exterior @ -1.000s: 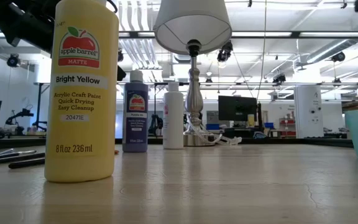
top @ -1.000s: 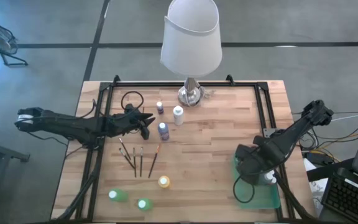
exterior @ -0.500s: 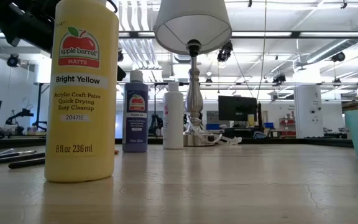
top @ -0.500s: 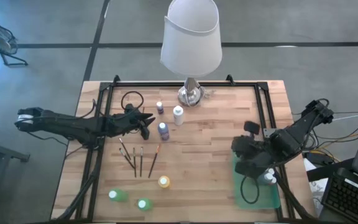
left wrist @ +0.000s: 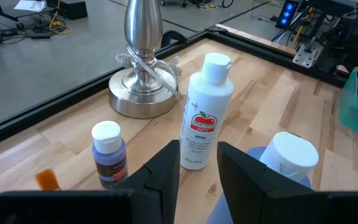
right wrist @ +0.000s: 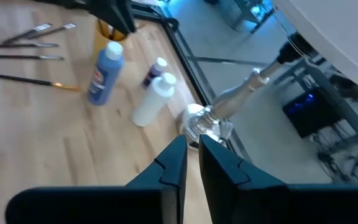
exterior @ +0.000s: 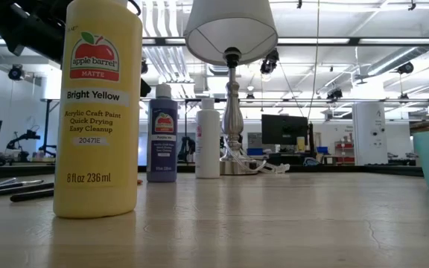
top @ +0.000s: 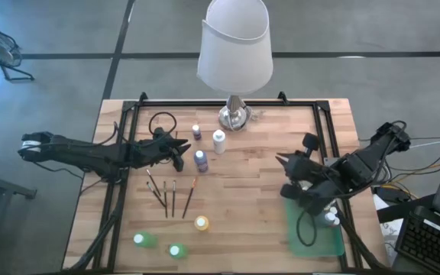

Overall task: Pick & Place Paint Supplies
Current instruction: Put the purple paint bottle into the green bin

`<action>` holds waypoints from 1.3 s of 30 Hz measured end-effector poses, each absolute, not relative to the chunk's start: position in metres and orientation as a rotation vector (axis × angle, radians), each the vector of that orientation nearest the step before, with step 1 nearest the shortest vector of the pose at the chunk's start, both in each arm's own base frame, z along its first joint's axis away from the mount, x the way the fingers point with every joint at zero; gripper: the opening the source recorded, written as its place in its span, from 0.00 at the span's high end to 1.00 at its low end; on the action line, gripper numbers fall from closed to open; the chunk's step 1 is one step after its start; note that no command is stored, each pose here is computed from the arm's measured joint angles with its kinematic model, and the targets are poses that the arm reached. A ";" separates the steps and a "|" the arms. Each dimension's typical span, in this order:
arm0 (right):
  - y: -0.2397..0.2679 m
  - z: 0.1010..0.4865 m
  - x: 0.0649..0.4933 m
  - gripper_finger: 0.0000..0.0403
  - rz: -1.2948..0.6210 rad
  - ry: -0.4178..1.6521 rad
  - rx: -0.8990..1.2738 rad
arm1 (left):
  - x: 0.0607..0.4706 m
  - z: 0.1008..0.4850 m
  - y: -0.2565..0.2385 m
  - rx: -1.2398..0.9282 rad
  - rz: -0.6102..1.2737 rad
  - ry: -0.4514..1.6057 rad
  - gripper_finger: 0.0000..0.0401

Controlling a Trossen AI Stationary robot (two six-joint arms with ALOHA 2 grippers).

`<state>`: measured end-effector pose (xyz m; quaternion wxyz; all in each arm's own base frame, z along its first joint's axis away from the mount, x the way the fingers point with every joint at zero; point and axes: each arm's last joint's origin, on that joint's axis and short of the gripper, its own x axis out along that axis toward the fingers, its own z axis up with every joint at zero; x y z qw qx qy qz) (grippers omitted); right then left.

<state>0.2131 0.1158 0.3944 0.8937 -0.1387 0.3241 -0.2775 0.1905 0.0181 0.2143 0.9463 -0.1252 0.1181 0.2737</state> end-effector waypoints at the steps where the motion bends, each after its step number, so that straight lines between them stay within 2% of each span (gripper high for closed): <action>1: 0.113 0.393 0.215 0.90 -0.588 0.677 -0.287 | 0.191 0.214 0.018 -0.255 0.557 0.241 0.72; 16: 0.080 0.378 0.242 0.92 -0.729 0.780 -0.336 | 0.192 0.222 0.018 -0.246 0.547 0.188 0.72; 22: 0.071 0.376 0.246 0.89 -0.751 0.812 -0.364 | 0.199 0.252 0.019 -0.130 0.533 0.192 0.72; 27: 0.063 0.376 0.248 0.87 -0.763 0.841 -0.393 | 0.202 0.298 0.025 0.050 0.542 0.235 0.72; 32: 0.054 0.376 0.250 0.85 -0.790 0.854 -0.389 | 0.195 0.331 0.053 0.167 0.569 0.240 0.72; 39: 0.043 0.376 0.253 0.82 -0.818 0.877 -0.388 | 0.172 0.321 0.127 0.102 0.387 0.200 0.72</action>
